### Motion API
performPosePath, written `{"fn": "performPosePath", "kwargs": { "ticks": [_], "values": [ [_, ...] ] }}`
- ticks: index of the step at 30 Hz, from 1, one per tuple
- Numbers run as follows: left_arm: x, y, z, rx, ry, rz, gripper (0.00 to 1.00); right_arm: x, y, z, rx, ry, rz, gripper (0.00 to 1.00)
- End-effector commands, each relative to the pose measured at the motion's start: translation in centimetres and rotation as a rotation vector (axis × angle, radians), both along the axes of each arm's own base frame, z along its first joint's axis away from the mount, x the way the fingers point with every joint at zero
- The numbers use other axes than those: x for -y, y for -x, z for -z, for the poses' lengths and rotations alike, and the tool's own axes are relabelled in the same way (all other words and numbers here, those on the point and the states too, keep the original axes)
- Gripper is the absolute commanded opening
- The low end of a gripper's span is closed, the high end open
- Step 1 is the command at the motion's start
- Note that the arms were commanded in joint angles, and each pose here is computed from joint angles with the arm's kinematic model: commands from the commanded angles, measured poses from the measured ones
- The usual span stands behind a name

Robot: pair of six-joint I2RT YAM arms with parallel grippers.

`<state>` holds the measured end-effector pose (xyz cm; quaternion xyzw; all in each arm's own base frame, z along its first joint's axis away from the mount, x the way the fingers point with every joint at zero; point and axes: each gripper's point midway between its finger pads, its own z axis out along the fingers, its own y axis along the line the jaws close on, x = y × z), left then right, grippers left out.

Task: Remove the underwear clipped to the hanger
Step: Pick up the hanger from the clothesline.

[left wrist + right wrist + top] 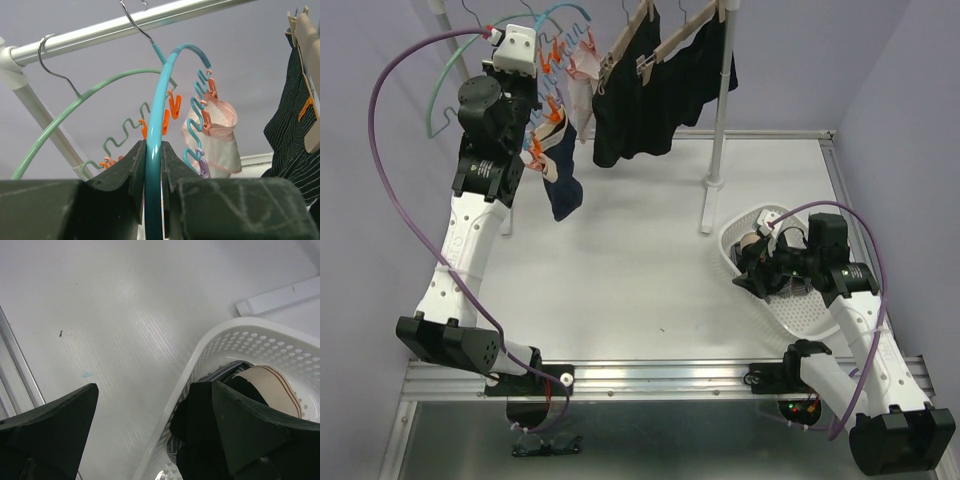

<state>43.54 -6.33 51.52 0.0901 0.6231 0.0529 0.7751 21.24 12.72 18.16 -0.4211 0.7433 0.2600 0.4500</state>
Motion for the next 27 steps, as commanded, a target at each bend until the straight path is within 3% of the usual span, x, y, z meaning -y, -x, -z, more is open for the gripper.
{"fn": "performPosePath", "kwargs": {
  "ticks": [1, 10, 27],
  "values": [
    [-0.9, 2.7, -7.2, 0.253, 0.036, -0.016, 0.00, 0.2, -0.2, -0.4, 0.028, -0.005, 0.006, 1.00],
    [-0.8, 4.3, -10.3, 0.365, 0.011, -0.002, 0.00, 0.2, -0.2, -0.4, 0.027, -0.005, 0.005, 1.00],
    [-1.0, 6.1, -8.7, 0.382, -0.038, -0.001, 0.00, 0.2, -0.2, -0.4, 0.027, -0.007, 0.005, 1.00]
  ]
}}
